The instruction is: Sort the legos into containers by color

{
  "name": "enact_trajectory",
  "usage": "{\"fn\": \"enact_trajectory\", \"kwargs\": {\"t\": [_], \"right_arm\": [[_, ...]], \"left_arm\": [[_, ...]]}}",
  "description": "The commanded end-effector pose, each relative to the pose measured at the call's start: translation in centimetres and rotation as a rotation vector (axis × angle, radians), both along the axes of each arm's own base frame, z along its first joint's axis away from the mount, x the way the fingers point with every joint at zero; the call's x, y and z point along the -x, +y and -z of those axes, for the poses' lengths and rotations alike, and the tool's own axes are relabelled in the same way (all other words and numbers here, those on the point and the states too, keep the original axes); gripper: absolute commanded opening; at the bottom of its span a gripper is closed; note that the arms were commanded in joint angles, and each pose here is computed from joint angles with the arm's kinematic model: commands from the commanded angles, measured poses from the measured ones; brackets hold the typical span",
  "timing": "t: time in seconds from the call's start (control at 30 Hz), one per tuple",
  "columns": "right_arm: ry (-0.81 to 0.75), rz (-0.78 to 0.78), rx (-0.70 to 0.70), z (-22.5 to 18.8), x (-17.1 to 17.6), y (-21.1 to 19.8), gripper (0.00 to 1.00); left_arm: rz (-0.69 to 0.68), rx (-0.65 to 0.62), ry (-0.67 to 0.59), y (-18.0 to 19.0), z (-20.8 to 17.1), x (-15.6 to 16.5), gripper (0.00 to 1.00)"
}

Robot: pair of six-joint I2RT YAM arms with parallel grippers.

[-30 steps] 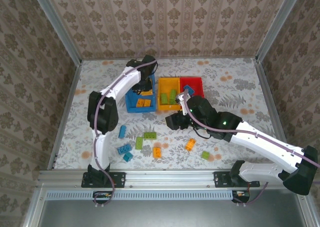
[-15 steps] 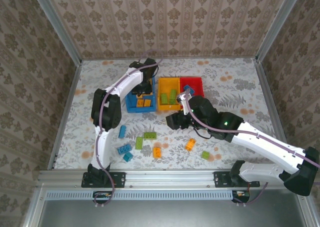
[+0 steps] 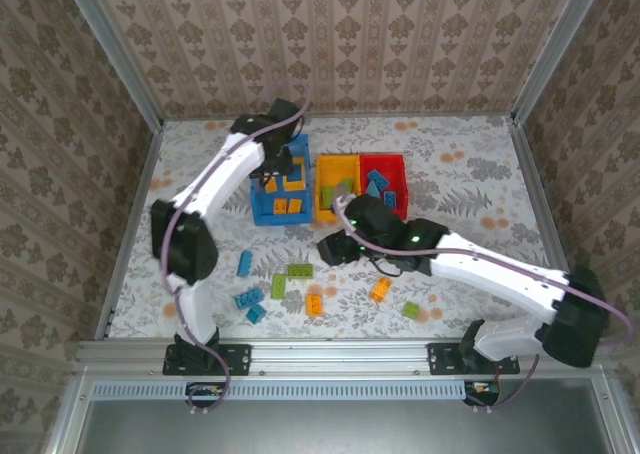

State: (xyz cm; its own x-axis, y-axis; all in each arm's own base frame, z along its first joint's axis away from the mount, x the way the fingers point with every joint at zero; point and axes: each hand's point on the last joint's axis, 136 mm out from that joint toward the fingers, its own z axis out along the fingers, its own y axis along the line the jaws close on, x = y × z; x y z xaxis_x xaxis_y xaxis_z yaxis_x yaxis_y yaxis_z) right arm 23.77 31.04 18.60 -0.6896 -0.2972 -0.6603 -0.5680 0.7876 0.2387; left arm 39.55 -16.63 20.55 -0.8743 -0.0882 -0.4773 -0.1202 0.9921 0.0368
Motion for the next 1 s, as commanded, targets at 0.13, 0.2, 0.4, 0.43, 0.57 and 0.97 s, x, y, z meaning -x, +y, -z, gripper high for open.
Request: {"fn": "enact_trajectory", "kwargs": {"t": [0.13, 0.2, 0.4, 0.43, 0.57, 0.97], "right_arm": [[0.028, -0.141, 0.017, 2.2, 1.0, 9.8, 0.75], [0.074, -0.124, 0.011, 3.2, 1.0, 12.1, 0.76], [0.252, 0.023, -0.022, 7.0, 0.9, 17.3, 0.77], [0.283, 0.061, -0.017, 7.7, 0.7, 17.7, 0.77], [0.387, 0.196, 0.014, 10.6, 0.0, 19.0, 0.76], [0.486, 0.406, 0.085, 15.7, -2.7, 20.2, 0.58]], "left_arm": [[-0.078, 0.058, -0.129, 6.4, -4.1, 9.4, 0.54], [-0.084, 0.090, -0.171, 8.0, -4.3, 12.2, 0.54], [-0.061, 0.159, -0.269, 11.5, -4.6, 18.8, 0.52], [-0.055, 0.164, -0.275, 11.8, -4.7, 19.6, 0.52], [-0.019, 0.167, -0.274, 12.9, -4.6, 22.1, 0.51], [0.033, 0.174, -0.256, 13.7, -4.7, 24.9, 0.51]]}}
